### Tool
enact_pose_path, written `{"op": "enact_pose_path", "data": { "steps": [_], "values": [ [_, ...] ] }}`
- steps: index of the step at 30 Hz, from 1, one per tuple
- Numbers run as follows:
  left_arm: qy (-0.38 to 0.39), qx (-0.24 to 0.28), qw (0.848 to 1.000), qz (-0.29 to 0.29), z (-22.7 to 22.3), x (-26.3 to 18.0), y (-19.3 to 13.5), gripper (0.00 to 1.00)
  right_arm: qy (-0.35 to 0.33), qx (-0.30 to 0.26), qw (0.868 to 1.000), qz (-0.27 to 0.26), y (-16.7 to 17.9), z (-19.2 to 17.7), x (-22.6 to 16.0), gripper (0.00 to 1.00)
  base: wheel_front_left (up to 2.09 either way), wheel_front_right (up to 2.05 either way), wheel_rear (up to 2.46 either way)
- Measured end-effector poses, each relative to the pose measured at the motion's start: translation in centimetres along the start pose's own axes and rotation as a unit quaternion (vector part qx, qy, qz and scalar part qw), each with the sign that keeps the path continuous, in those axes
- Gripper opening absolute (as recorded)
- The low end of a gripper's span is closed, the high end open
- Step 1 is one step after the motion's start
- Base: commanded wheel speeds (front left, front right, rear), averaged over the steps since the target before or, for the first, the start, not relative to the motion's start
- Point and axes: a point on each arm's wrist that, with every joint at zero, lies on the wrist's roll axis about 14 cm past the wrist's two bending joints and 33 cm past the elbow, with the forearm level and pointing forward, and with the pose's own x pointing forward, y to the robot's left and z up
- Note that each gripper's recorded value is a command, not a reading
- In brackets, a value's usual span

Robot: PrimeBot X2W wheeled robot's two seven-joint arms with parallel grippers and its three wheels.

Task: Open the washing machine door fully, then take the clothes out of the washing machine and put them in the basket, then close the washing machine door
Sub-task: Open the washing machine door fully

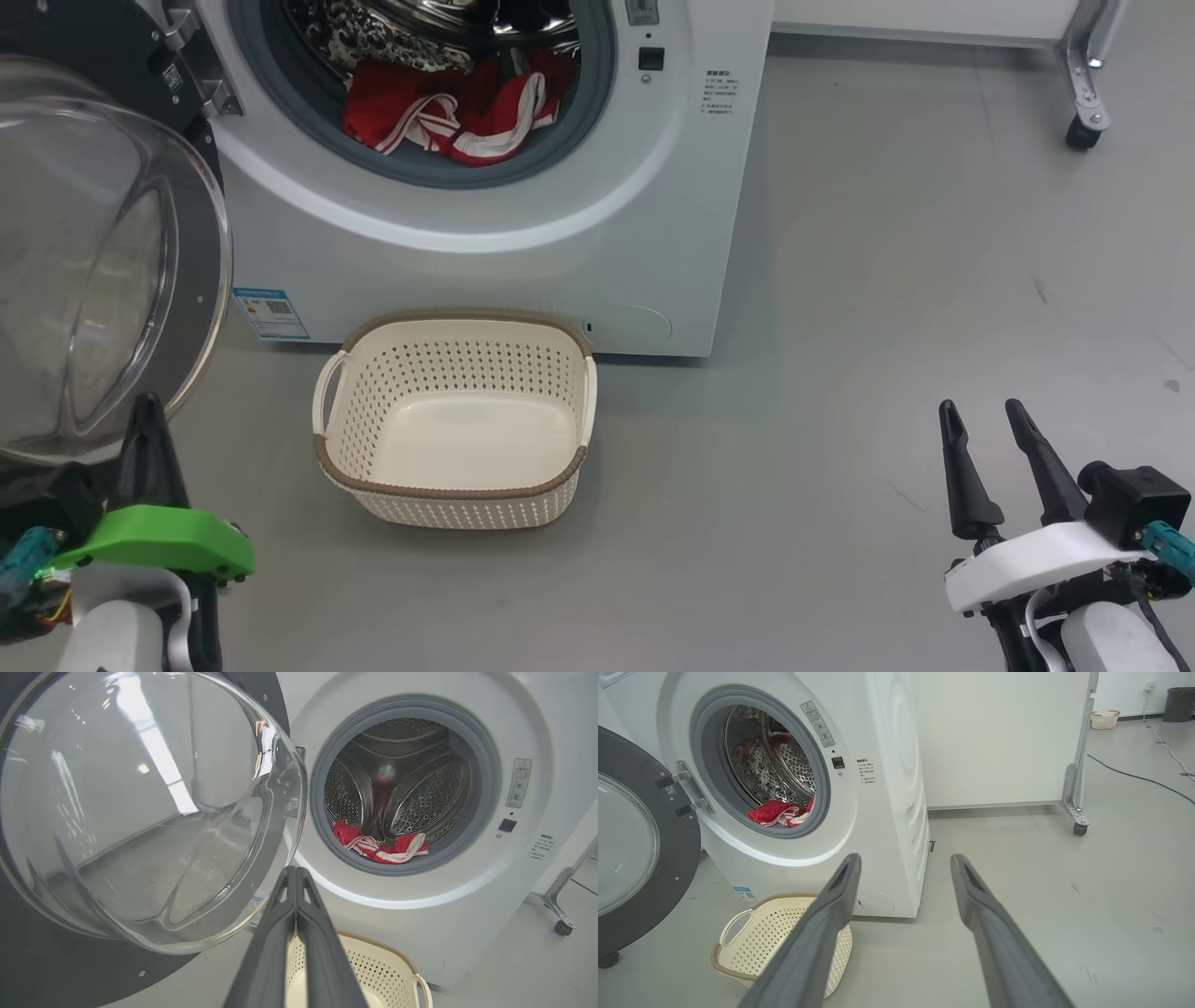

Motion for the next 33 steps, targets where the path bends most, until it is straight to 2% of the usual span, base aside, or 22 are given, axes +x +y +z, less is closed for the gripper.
{"op": "enact_pose_path", "data": {
  "steps": [16,27,29,30,31,33],
  "values": [
    [0.01,-0.017,0.995,-0.093,-1.7,-2.1,-6.5,0.0,-0.037,-0.007,0.999,-0.033,-1.3,2.2,-2.5,1.0,0.0,0.0,0.0],
    [0.033,-0.009,0.992,-0.121,-3.4,-3.5,-8.0,0.01,-0.042,-0.006,0.998,-0.037,-1.3,2.3,-2.9,1.0,0.0,0.0,0.0],
    [0.036,-0.01,0.992,-0.123,-3.6,-3.6,-8.2,0.51,-0.042,-0.006,0.998,-0.039,-1.4,2.3,-3.0,1.0,0.0,0.0,0.0],
    [0.035,-0.01,0.992,-0.124,-3.6,-3.5,-8.3,0.84,-0.042,-0.005,0.998,-0.04,-1.4,2.3,-3.0,1.0,0.0,0.0,0.0],
    [0.035,-0.01,0.992,-0.125,-3.6,-3.5,-8.4,1.0,-0.042,-0.005,0.998,-0.041,-1.5,2.2,-3.1,1.0,0.0,0.0,0.0],
    [0.035,-0.009,0.991,-0.129,-3.6,-3.5,-8.6,1.0,-0.042,-0.004,0.998,-0.042,-1.5,2.2,-3.1,1.0,0.0,0.0,0.0]
  ]
}}
